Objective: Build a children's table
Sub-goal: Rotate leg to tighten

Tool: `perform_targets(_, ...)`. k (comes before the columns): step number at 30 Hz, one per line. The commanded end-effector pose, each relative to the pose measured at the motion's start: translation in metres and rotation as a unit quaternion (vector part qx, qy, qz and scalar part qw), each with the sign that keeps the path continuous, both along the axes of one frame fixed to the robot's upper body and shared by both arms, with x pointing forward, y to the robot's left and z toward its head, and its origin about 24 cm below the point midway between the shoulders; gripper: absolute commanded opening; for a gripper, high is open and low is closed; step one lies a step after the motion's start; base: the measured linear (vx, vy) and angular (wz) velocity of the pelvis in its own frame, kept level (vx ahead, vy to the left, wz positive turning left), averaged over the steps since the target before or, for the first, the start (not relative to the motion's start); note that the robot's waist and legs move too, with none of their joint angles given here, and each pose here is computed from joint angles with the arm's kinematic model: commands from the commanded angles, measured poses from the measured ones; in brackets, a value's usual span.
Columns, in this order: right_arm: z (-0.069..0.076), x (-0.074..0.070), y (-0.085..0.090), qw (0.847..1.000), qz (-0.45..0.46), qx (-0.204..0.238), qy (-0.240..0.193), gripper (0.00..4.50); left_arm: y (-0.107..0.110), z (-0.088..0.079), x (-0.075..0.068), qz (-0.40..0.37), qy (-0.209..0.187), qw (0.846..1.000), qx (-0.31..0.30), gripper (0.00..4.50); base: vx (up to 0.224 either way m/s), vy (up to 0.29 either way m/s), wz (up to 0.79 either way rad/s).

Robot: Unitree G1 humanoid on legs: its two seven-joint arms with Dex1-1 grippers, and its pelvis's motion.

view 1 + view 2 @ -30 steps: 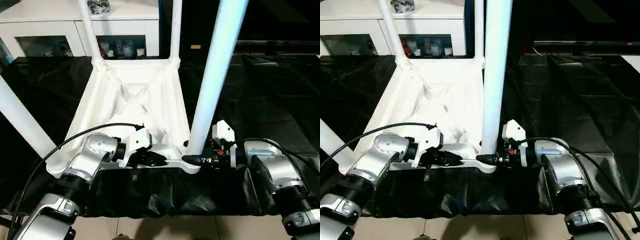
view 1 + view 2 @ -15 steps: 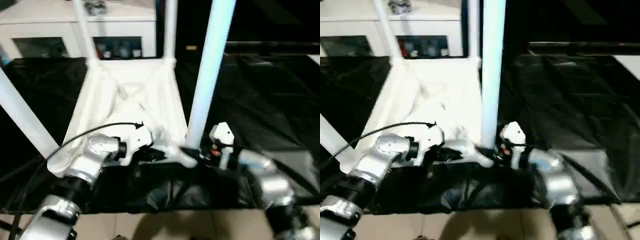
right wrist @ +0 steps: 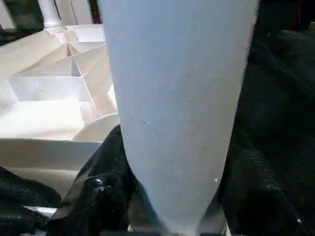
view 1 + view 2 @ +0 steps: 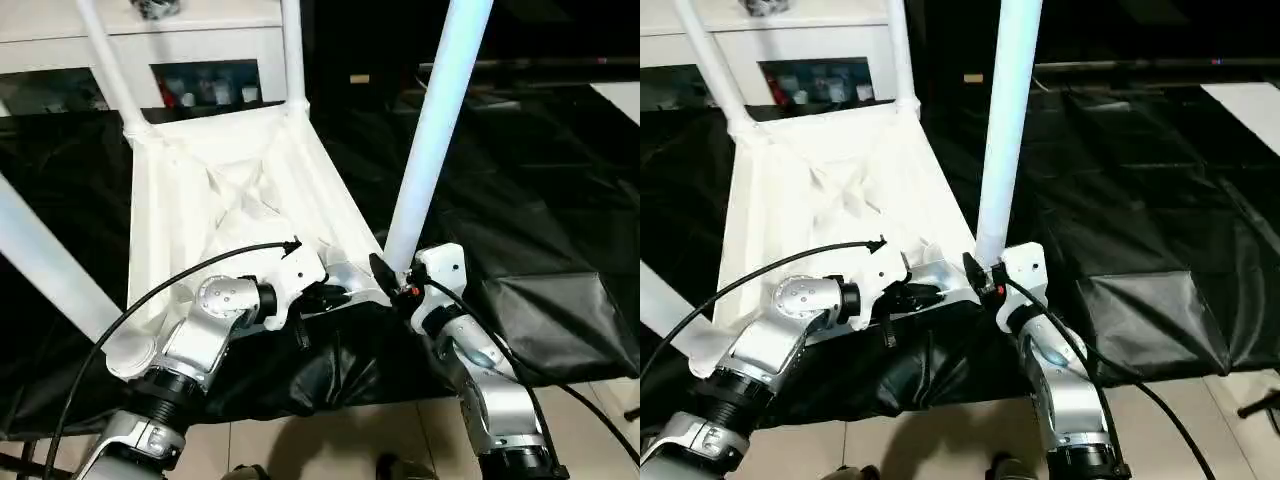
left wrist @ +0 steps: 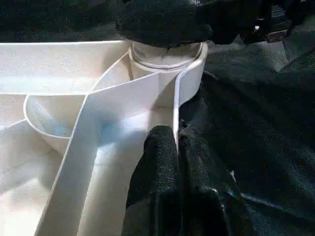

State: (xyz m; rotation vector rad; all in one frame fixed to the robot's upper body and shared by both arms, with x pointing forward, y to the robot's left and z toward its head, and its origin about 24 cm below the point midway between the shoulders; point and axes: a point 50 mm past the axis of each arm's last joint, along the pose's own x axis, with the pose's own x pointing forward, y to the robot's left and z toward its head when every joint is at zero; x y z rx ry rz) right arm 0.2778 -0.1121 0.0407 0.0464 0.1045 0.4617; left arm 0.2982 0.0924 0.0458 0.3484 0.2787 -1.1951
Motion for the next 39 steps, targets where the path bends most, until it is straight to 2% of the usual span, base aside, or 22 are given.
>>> perform_targets(1,-0.010,-0.014,0.035,0.989,0.147,-0.005,0.031,2.75,-0.020,0.005,-0.007,-0.067,-0.010,0.997,-0.024,0.00,0.000,0.000,0.00)
perform_targets(2,-0.009,-0.014,0.029,0.987,0.156,-0.017,0.027,2.75,-0.015,0.005,-0.006,-0.070,-0.011,0.997,-0.019,0.00,0.000,0.000,0.00)
perform_targets(4,-0.006,-0.016,0.003,0.982,0.185,-0.043,0.021,2.75,-0.002,0.004,-0.004,-0.082,-0.009,0.997,-0.006,0.00,0.000,0.000,0.00)
perform_targets(5,-0.006,-0.016,0.003,0.982,0.185,-0.043,0.021,2.75,-0.002,0.004,-0.004,-0.082,-0.009,0.997,-0.006,0.00,0.000,0.000,0.00)
perform_targets(10,0.003,-0.022,-0.062,0.971,0.224,-0.073,0.039,2.75,0.019,0.006,0.004,-0.094,0.001,0.996,0.003,0.00,0.025,-0.014,0.06)
perform_targets(12,0.006,-0.023,-0.078,0.969,0.227,-0.086,0.042,2.75,0.022,0.006,0.004,-0.106,0.002,0.994,0.008,0.00,0.065,-0.031,0.11)
perform_targets(14,0.007,-0.024,-0.086,0.968,0.231,-0.090,0.046,2.75,0.024,0.006,0.004,-0.112,0.005,0.994,0.007,0.00,0.061,-0.021,0.02)
perform_targets(16,0.011,-0.026,-0.112,0.967,0.228,-0.095,0.062,2.75,0.029,0.005,0.000,-0.130,0.015,0.991,0.007,0.00,0.000,0.000,0.00)
perform_targets(17,0.011,-0.026,-0.112,0.967,0.228,-0.095,0.062,2.75,0.029,0.005,0.000,-0.130,0.015,0.991,0.007,0.00,0.000,0.000,0.00)
perform_targets(20,0.016,-0.023,-0.132,0.974,0.197,-0.092,0.064,2.75,0.034,0.004,-0.002,-0.135,0.023,0.991,0.001,0.00,0.000,0.000,0.00)
perform_targets(22,0.021,-0.021,-0.137,0.979,0.181,-0.078,0.055,2.75,0.037,0.005,-0.005,-0.141,0.028,0.990,-0.002,0.00,0.000,0.000,0.00)
perform_targets(26,0.026,-0.017,-0.135,0.982,0.172,-0.061,0.040,2.75,0.039,0.005,-0.009,-0.138,0.034,0.990,-0.009,0.00,0.000,0.000,0.00)
perform_targets(27,0.025,-0.016,-0.132,0.983,0.170,-0.063,0.034,2.77,0.039,0.006,-0.010,-0.128,0.029,0.991,-0.012,0.27,0.000,0.000,0.00)
perform_targets(29,0.025,-0.015,-0.129,0.983,0.168,-0.063,0.030,2.78,0.037,0.007,-0.011,-0.125,0.031,0.991,-0.022,0.55,0.000,0.000,0.00)
perform_targets(35,0.027,-0.006,-0.124,0.990,0.122,-0.068,0.002,2.78,0.034,0.013,-0.017,-0.111,0.025,0.993,-0.039,1.05,0.000,0.000,0.00)
perform_targets(36,0.031,0.000,-0.126,0.995,0.082,-0.054,-0.004,2.78,0.035,0.021,-0.015,-0.088,0.003,0.995,-0.048,1.05,0.000,0.000,0.00)
perform_targets(37,0.031,0.000,-0.126,0.995,0.082,-0.054,-0.004,2.78,0.035,0.021,-0.015,-0.088,0.003,0.995,-0.048,1.26,0.000,0.000,0.00)
perform_targets(38,0.032,0.002,-0.127,0.997,0.067,-0.046,-0.005,2.78,0.036,0.024,-0.014,-0.080,-0.004,0.995,-0.052,1.26,0.000,0.000,0.00)
perform_targets(39,0.032,0.002,-0.127,0.997,0.067,-0.046,-0.005,2.96,0.036,0.024,-0.014,-0.080,-0.004,0.995,-0.052,1.40,0.000,0.000,0.00)
